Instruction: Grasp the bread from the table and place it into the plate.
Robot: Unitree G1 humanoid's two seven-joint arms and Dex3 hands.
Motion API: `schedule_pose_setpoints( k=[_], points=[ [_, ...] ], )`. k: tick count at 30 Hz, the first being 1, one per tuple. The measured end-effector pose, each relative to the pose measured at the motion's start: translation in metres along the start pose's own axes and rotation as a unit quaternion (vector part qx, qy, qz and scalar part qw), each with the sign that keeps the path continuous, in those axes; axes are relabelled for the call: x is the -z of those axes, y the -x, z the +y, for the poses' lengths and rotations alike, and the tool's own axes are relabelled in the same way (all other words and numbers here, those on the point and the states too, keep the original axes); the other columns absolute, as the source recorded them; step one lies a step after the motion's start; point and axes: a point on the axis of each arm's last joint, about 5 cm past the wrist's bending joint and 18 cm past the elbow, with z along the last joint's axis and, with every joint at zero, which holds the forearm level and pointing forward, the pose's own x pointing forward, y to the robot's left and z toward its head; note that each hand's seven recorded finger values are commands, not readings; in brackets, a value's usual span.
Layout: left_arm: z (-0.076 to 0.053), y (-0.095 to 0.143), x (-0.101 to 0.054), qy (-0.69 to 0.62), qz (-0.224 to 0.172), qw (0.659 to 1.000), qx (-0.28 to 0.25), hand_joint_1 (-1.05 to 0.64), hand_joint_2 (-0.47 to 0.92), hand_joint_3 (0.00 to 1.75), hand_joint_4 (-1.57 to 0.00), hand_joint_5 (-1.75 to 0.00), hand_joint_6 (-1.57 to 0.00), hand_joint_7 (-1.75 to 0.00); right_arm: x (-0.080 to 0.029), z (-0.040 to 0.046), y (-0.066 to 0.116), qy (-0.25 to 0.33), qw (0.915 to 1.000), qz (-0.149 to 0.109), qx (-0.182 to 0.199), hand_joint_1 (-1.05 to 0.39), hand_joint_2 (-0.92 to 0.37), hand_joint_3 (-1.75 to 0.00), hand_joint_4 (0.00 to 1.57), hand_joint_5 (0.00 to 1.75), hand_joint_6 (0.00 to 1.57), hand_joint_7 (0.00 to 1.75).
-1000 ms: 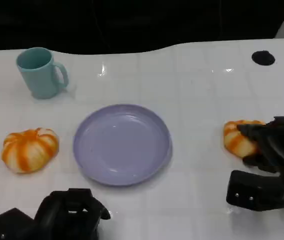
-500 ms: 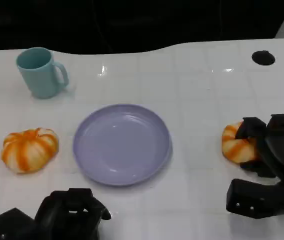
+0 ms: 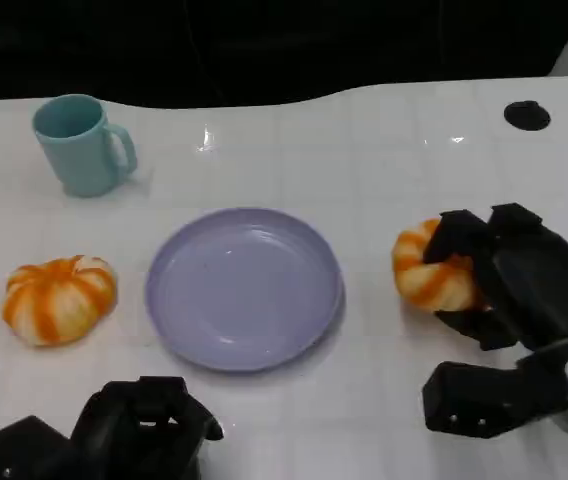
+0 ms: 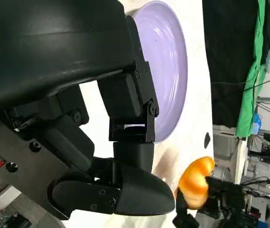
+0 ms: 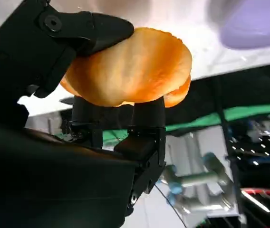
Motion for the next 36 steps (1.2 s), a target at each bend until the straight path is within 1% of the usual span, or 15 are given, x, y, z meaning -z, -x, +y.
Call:
schedule_pose_setpoints(
  k=[3, 8, 10, 12, 13, 16, 19, 23, 26, 31, 34, 36],
  points=[
    [0.0, 0.0, 0.0, 0.0, 0.001, 1.0, 0.0, -1.05, 0.56, 0.64, -1.57, -1.23, -1.42, -0.77, -0.01, -0.0011, -0.005, -0.019, 0.9996, -0.021, 0.009, -0.19, -0.34, -1.36, 0.99, 1.75, 0.73, 1.75],
    [0.0, 0.0, 0.0, 0.001, 0.001, 1.0, 0.0, -1.05, 0.56, 0.63, -1.57, -1.23, -1.42, -0.77, -0.036, 0.0004, -0.015, -0.061, 0.9962, -0.061, 0.012, -0.19, -0.36, -1.37, 0.99, 1.75, 0.74, 1.74],
    [0.0, 0.0, 0.0, 0.001, 0.002, 1.0, -0.001, -1.05, 0.56, 0.63, -1.57, -1.24, -1.43, -0.77, -0.044, 0.0017, -0.018, -0.071, 0.9949, -0.071, 0.004, -0.19, -0.34, -1.34, 0.97, 1.75, 0.78, 1.63],
    [0.0, 0.0, 0.0, 0.001, 0.003, 1.0, -0.001, -1.05, 0.56, 0.63, -1.57, -1.25, -1.43, -0.77, -0.053, 0.0038, -0.023, -0.077, 0.9939, -0.078, -0.013, -0.19, -0.32, -1.33, 0.96, 1.75, 0.8, 1.59],
    [0.0, 0.0, 0.0, 0.001, 0.004, 1.0, -0.003, -1.05, 0.56, 0.63, -1.57, -1.26, -1.43, -0.77, -0.058, 0.005, -0.025, -0.08, 0.9932, -0.082, -0.018, -0.18, -0.3, -1.34, 0.95, 1.75, 0.79, 1.61],
    [-0.001, 0.0, 0.001, 0.001, 0.006, 1.0, -0.004, -1.05, 0.56, 0.64, -1.57, -1.24, -1.43, -0.76, -0.071, 0.0068, -0.034, -0.09, 0.9913, -0.094, -0.022, -0.18, -0.31, -1.34, 0.94, 1.75, 0.78, 1.63],
    [-0.001, 0.0, 0.001, 0.001, 0.005, 1.0, -0.004, -1.05, 0.56, 0.65, -1.57, -1.23, -1.43, -0.76, -0.082, 0.01, -0.041, -0.101, 0.989, -0.104, -0.028, -0.18, -0.34, -1.3, 0.95, 1.75, 0.74, 1.72],
    [-0.001, 0.0, 0.0, -0.001, 0.003, 1.0, -0.003, -1.05, 0.56, 0.65, -1.57, -1.23, -1.43, -0.77, -0.093, 0.018, -0.047, -0.111, 0.986, -0.118, -0.038, -0.2, -0.36, -1.21, 0.95, 1.75, 0.71, 1.74],
    [-0.002, 0.0, 0.001, -0.001, 0.002, 1.0, -0.001, -1.05, 0.56, 0.66, -1.57, -1.23, -1.43, -0.76, -0.1, 0.0228, -0.054, -0.116, 0.9843, -0.127, -0.038, -0.2, -0.38, -1.16, 0.93, 1.75, 0.68, 1.75],
    [-0.002, 0.0, 0.001, -0.001, 0.002, 1.0, 0.0, -1.05, 0.55, 0.66, -1.57, -1.24, -1.43, -0.76, -0.106, 0.0293, -0.061, -0.114, 0.9831, -0.132, -0.056, -0.19, -0.37, -1.12, 0.92, 1.75, 0.67, 1.75],
    [-0.003, 0.0, 0.001, -0.001, 0.003, 1.0, 0.001, -1.05, 0.56, 0.66, -1.57, -1.24, -1.43, -0.75, -0.11, 0.0333, -0.064, -0.113, 0.9834, -0.131, -0.056, -0.19, -0.38, -1.11, 0.92, 1.75, 0.66, 1.75],
    [-0.003, 0.001, 0.001, -0.001, 0.002, 1.0, 0.001, -1.05, 0.57, 0.64, -1.57, -1.22, -1.43, -0.75, -0.112, 0.0359, -0.064, -0.112, 0.9838, -0.128, -0.055, -0.17, -0.41, -1.08, 0.89, 1.75, 0.65, 1.75]
  ],
)
